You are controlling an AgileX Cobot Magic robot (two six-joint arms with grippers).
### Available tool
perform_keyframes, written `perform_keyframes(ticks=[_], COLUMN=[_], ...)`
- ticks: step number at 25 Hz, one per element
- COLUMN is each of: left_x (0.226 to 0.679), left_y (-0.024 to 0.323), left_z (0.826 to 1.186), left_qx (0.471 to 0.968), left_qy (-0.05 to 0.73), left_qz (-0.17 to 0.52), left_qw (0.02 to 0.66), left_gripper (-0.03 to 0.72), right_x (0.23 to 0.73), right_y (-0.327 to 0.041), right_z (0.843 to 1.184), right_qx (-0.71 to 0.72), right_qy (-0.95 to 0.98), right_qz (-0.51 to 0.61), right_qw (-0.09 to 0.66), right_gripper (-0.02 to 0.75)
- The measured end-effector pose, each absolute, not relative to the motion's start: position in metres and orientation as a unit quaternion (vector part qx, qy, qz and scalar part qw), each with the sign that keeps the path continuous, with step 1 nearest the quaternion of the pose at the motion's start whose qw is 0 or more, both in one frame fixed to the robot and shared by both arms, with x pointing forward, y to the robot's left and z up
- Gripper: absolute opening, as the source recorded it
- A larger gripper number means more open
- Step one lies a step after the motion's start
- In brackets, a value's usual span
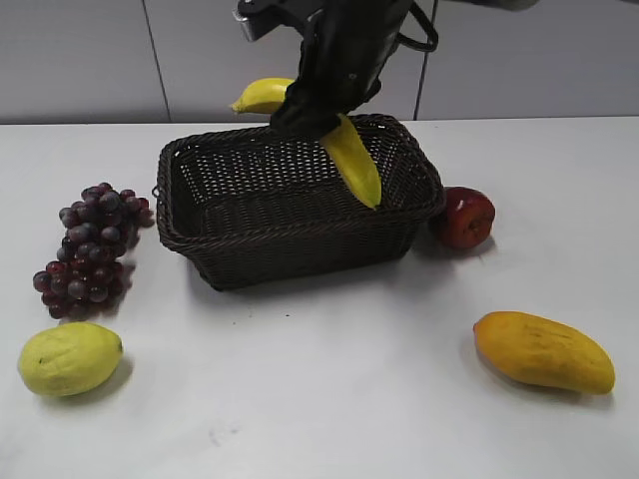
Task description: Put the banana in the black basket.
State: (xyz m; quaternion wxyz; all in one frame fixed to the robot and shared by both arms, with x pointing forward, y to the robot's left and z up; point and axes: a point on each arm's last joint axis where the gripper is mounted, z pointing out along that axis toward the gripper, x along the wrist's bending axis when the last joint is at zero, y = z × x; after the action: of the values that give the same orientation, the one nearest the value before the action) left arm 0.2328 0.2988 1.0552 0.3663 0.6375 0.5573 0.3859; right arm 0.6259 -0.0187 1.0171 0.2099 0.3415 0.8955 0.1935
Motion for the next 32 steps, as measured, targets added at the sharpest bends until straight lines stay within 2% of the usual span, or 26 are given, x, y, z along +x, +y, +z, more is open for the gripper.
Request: perform_keyframes(ticks=[6, 7, 10, 12, 20, 27, 32], left_x=[0.233, 0.233, 0.233, 0.233, 0.233, 0.233, 0.233], left_y=[0.299, 0.299, 0.299, 0.299, 0.299, 0.299, 0.299], left_z=[1.055, 1.055, 1.055, 1.055, 1.055, 1.055, 1.055], left_qx=[0.637, 0.637, 0.637, 0.637, 0.637, 0.637, 0.637], left_qy=[0.557, 0.557, 0.557, 0.557, 0.557, 0.557, 0.557], left_qz=[0.386, 0.386, 0.386, 0.386, 0.386, 0.386, 0.386], left_qw=[0.366, 0.366, 0.366, 0.366, 0.366, 0.366, 0.366], left_gripper=[0.235, 0.235, 0.235, 0.235, 0.235, 0.235, 0.235], right_x=[0.633, 0.633, 0.633, 0.633, 0.628, 0.614, 0.618], right_y=[-0.013, -0.013, -0.012, -0.012, -0.017, -0.045, -0.095], right_z=[0.991, 0.989, 0.989, 0.989, 0.993, 1.05, 1.085], right_qx=[0.336, 0.337, 0.339, 0.34, 0.347, 0.389, 0.452], right_qy=[0.901, 0.9, 0.899, 0.899, 0.905, 0.887, 0.859], right_qz=[0.183, 0.185, 0.189, 0.19, 0.163, 0.164, 0.153], right_qw=[0.207, 0.205, 0.2, 0.2, 0.186, 0.185, 0.188], right_gripper=[0.349, 0.374, 0.568, 0.624, 0.613, 0.613, 0.613])
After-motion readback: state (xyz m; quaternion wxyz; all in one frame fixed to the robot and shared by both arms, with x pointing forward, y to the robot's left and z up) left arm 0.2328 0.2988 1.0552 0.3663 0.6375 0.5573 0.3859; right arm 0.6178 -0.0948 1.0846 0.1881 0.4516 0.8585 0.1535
